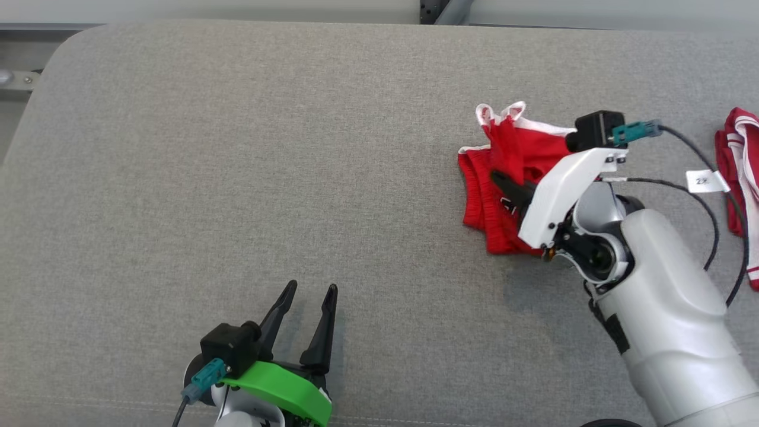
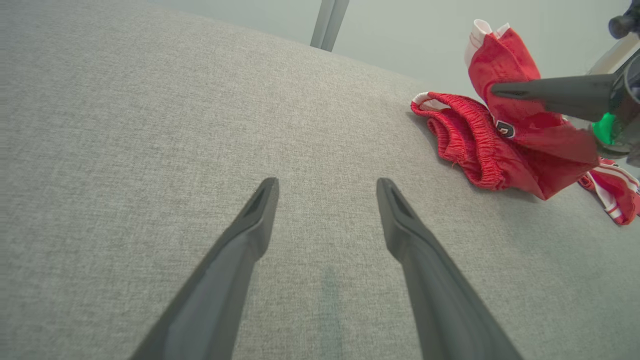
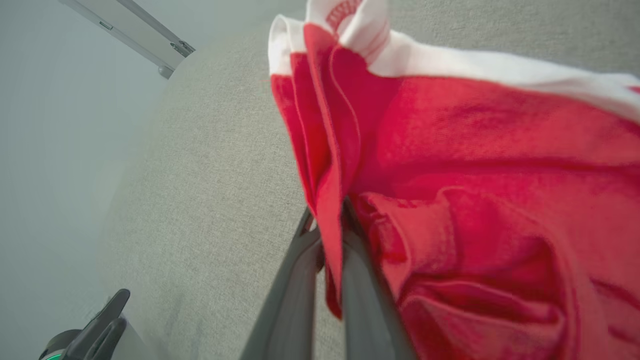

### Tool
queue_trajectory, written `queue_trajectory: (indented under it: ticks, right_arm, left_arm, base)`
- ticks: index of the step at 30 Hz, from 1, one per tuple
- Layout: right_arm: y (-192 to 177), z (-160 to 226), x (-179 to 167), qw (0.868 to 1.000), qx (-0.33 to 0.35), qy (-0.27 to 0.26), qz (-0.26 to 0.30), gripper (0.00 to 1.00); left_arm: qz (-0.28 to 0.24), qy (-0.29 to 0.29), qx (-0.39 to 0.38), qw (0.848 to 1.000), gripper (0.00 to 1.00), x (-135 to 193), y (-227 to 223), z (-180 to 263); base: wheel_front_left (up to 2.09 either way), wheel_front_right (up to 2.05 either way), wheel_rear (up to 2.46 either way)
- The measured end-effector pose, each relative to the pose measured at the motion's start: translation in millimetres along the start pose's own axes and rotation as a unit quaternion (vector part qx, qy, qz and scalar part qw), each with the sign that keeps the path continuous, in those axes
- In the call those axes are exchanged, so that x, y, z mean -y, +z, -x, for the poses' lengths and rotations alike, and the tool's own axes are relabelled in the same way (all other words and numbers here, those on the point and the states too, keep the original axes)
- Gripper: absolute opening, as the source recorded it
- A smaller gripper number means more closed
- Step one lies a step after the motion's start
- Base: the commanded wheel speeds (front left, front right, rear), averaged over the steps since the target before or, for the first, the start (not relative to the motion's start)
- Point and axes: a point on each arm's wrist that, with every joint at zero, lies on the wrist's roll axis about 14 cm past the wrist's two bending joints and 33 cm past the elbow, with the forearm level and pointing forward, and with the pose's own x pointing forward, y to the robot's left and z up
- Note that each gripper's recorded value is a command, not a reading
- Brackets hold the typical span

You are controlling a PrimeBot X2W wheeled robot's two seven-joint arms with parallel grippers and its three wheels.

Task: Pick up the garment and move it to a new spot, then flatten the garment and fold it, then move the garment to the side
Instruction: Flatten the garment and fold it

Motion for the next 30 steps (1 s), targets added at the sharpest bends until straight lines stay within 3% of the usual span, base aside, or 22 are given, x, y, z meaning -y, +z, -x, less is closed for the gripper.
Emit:
queue_trajectory:
  ticks: [5,6,7,8,9,10,16,21,22,23,24,27,30]
  right_arm:
    - [-22,-16,-12,1.0,-0.015,-0.005,0.012,0.0]
    - [-24,-18,-14,1.0,-0.016,-0.004,0.016,0.09]
    - [-26,-20,-17,1.0,-0.016,-0.003,0.018,0.36]
    - [-27,-21,-19,1.0,-0.017,-0.002,0.02,0.48]
    - [-29,-22,-20,1.0,-0.019,-0.001,0.023,0.7]
    - [-30,-23,-22,0.999,-0.02,-0.001,0.027,1.0]
    - [-22,-21,-41,0.998,0.004,0.021,0.054,1.0]
    - [27,3,-88,0.987,0.103,0.088,0.081,1.0]
    - [59,24,-83,0.978,0.167,0.085,0.094,0.9]
    - [74,36,-71,0.973,0.196,0.07,0.103,0.36]
    - [85,46,-56,0.968,0.218,0.05,0.112,0.0]
    - [97,65,-7,0.957,0.254,-0.019,0.14,0.0]
    - [81,70,39,0.949,0.25,-0.082,0.172,0.0]
  left_arm:
    - [-0.003,0.012,0.006,1.0,1.0,-7,4,3]
    - [-0.003,0.016,0.007,1.0,1.0,-9,5,4]
    - [-0.002,0.018,0.008,1.0,1.0,-11,5,5]
    - [-0.002,0.02,0.008,1.0,1.0,-11,5,5]
    - [-0.002,0.021,0.008,1.0,1.0,-12,5,6]
    - [-0.002,0.021,0.008,1.0,1.0,-12,5,6]
    - [0.0,0.018,0.002,1.0,1.0,-9,1,6]
    - [-0.001,0.017,0.002,1.0,1.0,-10,1,7]
    - [-0.002,0.017,0.001,1.0,1.0,-11,0,8]
    - [-0.003,0.018,0.002,1.0,1.0,-12,1,7]
    - [-0.003,0.019,0.003,1.0,1.0,-13,2,6]
    - [-0.002,0.019,0.0,1.0,1.0,-14,0,4]
    - [0.0,0.013,-0.01,1.0,1.0,-10,-6,1]
  base:
    - [0.0,0.0,0.0]
    - [0.0,0.0,0.0]
    - [0.0,0.0,0.0]
    - [0.0,0.0,0.0]
    - [0.0,0.0,0.0]
    - [0.0,0.0,0.0]
    - [0.0,0.0,0.0]
    - [0.0,0.0,0.0]
    - [0.0,0.0,0.0]
    - [0.0,0.0,0.0]
    - [0.0,0.0,0.0]
    - [0.0,0.0,0.0]
    - [0.0,0.0,0.0]
